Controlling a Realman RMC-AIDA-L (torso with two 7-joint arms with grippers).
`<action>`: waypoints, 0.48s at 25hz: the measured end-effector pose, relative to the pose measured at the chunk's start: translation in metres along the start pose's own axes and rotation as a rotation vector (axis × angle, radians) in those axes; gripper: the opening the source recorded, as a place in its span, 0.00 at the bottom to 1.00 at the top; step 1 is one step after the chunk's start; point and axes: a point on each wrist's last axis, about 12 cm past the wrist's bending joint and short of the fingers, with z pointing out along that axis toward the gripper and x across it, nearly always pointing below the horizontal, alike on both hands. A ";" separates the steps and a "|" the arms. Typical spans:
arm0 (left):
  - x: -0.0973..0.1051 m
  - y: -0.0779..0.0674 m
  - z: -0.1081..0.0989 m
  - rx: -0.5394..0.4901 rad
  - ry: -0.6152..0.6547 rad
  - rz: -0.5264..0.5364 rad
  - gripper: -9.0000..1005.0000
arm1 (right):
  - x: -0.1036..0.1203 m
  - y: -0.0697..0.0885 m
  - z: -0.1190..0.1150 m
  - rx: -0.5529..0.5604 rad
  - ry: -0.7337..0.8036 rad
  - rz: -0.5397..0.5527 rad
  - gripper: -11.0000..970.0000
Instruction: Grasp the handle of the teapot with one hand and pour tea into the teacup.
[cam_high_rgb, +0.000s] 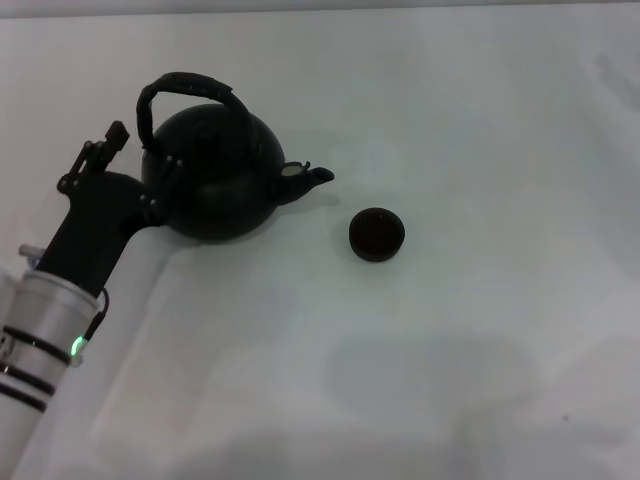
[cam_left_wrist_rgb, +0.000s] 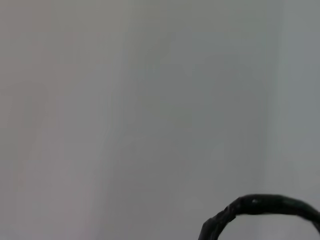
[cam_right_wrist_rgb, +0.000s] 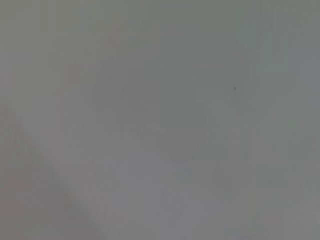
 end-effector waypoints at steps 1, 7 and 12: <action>0.000 0.000 -0.004 -0.005 -0.011 -0.005 0.70 | 0.000 0.000 -0.001 0.002 0.000 0.000 0.90; -0.004 0.002 -0.034 -0.058 -0.095 -0.022 0.70 | 0.000 -0.001 -0.001 0.003 0.003 -0.002 0.90; -0.005 0.018 -0.053 -0.172 -0.123 -0.017 0.70 | 0.001 0.000 -0.001 -0.001 0.012 -0.020 0.90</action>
